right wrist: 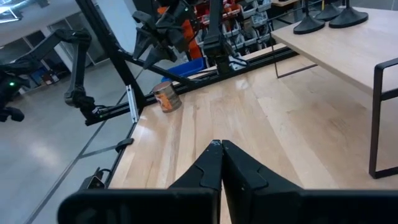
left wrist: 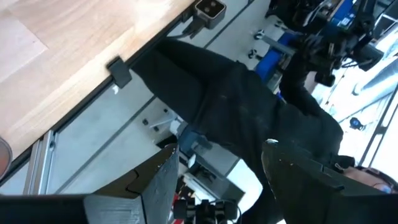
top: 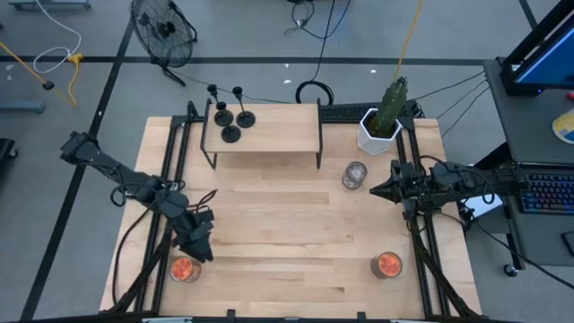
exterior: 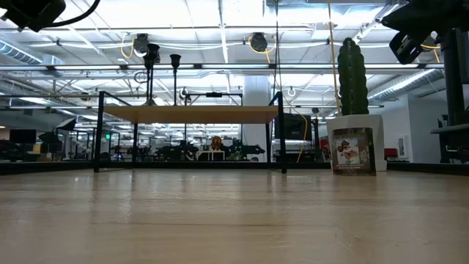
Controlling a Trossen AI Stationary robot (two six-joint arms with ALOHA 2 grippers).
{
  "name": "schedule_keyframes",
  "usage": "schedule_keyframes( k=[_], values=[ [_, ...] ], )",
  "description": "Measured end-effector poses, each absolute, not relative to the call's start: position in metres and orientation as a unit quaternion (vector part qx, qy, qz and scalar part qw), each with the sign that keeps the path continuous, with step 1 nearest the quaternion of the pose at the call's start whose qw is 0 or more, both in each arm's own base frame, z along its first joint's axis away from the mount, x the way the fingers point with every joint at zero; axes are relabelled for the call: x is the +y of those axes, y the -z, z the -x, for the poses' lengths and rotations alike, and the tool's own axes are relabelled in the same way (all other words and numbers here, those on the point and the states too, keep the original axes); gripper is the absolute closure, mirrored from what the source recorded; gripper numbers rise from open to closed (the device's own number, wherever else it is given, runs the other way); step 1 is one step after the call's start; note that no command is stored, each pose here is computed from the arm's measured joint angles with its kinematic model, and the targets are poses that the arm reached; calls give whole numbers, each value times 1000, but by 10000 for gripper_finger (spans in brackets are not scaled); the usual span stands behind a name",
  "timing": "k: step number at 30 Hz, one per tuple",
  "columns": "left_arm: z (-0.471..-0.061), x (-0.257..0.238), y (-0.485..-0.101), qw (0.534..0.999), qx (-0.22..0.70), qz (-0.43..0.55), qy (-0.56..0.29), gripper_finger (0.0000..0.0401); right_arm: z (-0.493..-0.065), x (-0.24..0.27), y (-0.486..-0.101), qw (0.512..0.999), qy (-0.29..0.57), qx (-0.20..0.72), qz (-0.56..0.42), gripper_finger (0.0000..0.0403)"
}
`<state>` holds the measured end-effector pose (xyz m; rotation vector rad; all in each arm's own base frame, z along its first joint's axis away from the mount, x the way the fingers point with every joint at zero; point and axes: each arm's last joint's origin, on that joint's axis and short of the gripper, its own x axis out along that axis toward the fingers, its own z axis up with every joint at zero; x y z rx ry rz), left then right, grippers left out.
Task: Pick & Place candle stick holders
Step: Put the left orange scented candle on the shelf
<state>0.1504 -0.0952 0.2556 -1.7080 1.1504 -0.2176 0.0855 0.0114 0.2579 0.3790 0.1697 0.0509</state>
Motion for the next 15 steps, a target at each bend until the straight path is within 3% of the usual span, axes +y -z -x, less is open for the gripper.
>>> schedule_keyframes(
  k=[8, 15],
  values=[
    [-146, -97, -257, 513, 483, 702, 101, 164, -86, 11, -258, 978, -26, 84, -187, 403],
    [-135, -89, -244, 509, 515, 690, 14, 164, -85, 11, -257, 980, -26, 87, -175, 403]
  ],
)
